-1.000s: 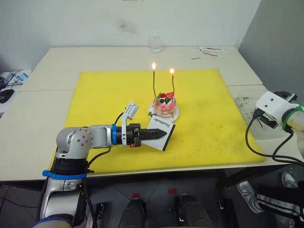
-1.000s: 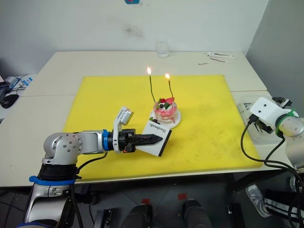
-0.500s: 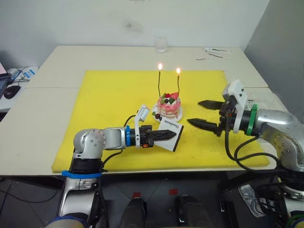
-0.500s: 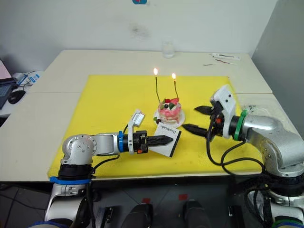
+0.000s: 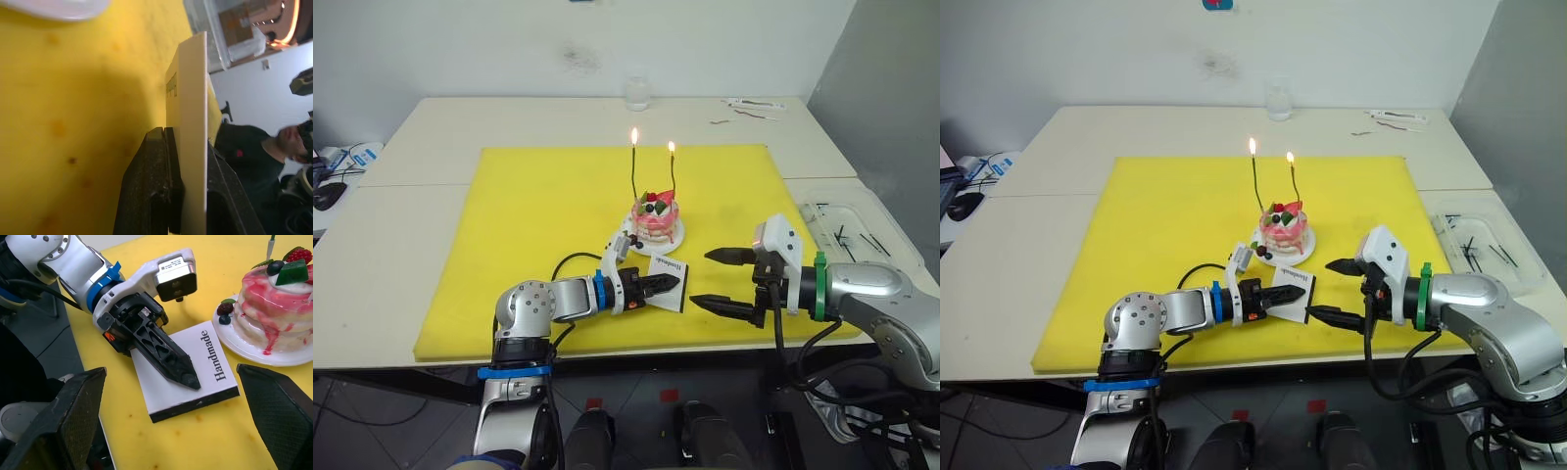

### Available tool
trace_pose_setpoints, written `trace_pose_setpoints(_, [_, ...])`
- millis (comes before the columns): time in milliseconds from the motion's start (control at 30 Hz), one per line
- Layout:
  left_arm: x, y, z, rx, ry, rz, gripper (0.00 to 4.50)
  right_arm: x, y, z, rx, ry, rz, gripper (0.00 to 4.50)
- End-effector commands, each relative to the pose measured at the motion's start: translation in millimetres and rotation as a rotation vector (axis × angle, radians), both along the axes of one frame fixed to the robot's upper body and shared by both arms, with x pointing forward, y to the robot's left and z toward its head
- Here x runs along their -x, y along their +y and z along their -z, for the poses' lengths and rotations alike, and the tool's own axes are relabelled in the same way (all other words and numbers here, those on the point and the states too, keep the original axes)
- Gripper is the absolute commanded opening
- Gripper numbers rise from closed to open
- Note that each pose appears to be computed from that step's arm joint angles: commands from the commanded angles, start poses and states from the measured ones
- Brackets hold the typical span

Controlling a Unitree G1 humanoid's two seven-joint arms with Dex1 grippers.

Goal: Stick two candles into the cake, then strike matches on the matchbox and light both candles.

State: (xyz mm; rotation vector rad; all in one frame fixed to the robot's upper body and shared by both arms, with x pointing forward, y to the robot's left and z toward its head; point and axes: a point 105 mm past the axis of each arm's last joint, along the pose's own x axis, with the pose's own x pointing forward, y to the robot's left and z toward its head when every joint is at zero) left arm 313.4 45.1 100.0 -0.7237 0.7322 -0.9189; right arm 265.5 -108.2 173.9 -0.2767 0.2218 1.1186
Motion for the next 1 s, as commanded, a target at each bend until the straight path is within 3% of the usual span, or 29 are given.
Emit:
trace_pose_setpoints(33, [-5.3,14.2,0.2,-0.011,0.005,-0.074,0.48,-5.5,-4.0,-8.1,0.009,-0.059,0.019,4.47])
trace_pose_setpoints(133, [2.1,14.6,2.7,-0.025,0.022,-0.048,1.06,-8.9,-6.7,-7.6,0.012,-0.064,0.034,4.50])
trace_pose_setpoints(367, [13.2,28.9,4.0,-0.129,0.010,-0.032,3.10,-14.8,-11.3,-4.3,0.015,-0.069,0.046,4.50])
trace_pose_setpoints(533, [23.5,65.1,-2.1,-0.300,-0.054,-0.017,4.48,-23.7,-24.1,-4.0,0.043,-0.079,0.080,4.50])
trace_pose_setpoints(700, [31.5,99.7,-25.1,-0.408,-0.172,-0.001,4.48,-27.2,-40.4,-2.8,0.042,-0.063,0.110,4.50])
trace_pose_setpoints(833, [14.9,121.1,-71.7,-0.408,-0.454,-0.055,4.48,-28.1,-55.9,0.8,0.053,-0.058,0.158,4.50])
trace_pose_setpoints(1000, [-28.0,174.9,-92.7,-0.712,-0.815,-0.254,4.48,-29.6,-72.2,0.8,0.009,-0.091,0.263,4.50])
